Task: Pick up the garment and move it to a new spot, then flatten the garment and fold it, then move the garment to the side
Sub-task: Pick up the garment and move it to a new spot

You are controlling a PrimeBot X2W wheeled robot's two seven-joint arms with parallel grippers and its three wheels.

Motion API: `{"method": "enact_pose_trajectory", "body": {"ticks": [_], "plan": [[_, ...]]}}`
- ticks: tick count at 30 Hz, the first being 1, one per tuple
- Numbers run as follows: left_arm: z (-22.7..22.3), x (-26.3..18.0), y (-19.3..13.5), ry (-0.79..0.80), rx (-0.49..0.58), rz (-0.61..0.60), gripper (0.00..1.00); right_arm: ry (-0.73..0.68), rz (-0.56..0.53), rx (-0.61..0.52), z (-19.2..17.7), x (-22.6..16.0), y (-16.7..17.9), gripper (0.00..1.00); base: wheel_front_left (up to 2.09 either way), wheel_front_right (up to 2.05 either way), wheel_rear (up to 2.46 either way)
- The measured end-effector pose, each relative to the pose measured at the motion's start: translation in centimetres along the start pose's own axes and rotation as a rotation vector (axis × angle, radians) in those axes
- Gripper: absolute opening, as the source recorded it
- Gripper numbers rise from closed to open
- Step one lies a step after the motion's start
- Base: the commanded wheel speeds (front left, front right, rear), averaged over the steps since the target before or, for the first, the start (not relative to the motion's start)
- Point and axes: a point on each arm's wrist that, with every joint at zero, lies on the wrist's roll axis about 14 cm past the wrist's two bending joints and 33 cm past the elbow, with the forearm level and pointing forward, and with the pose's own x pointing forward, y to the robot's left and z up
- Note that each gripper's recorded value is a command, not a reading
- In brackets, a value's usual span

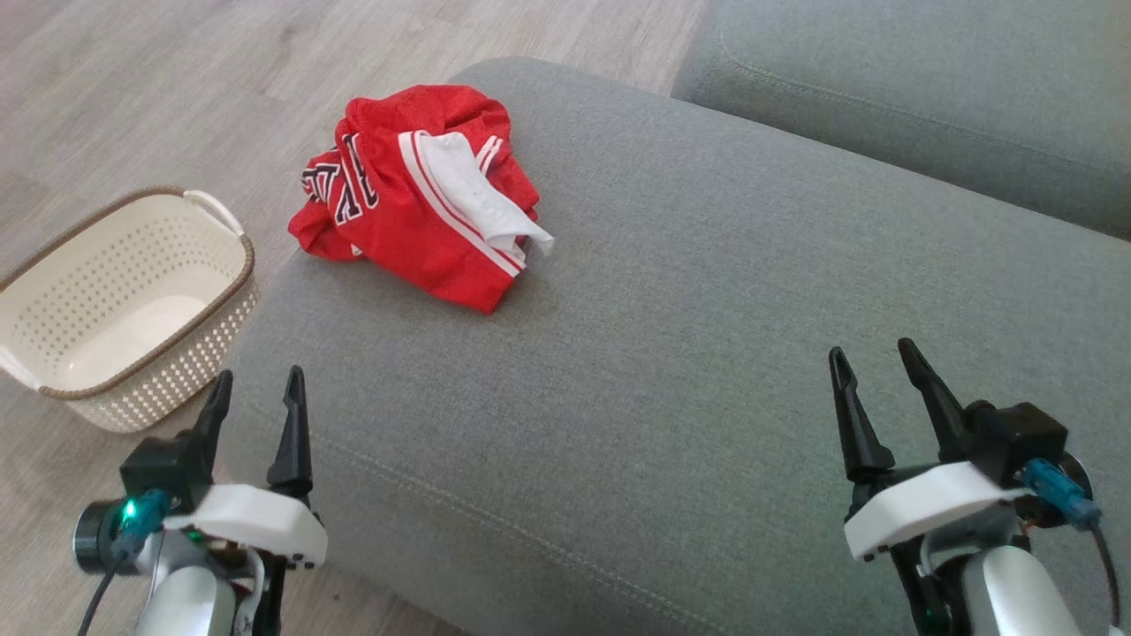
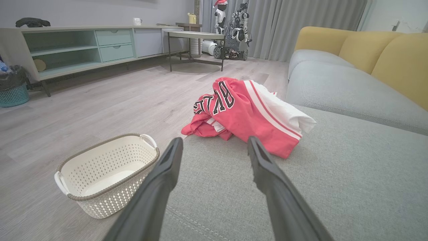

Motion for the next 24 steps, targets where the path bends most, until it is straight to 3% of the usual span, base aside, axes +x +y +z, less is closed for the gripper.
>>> {"method": "enact_pose_trajectory", "body": {"ticks": [17, 24], "plan": [[0.1, 0.4, -0.4, -0.001, 0.002, -0.011, 1.00, 0.010, -0.003, 0.012, -0.2, 0.0, -0.2, 1.00, 0.00, 0.00, 0.00], [1.1, 3.7, -2.8, -0.017, -0.015, -0.068, 1.00, 0.027, -0.029, 0.026, -0.6, 0.5, -1.5, 1.00, 0.00, 0.00, 0.00]]}}
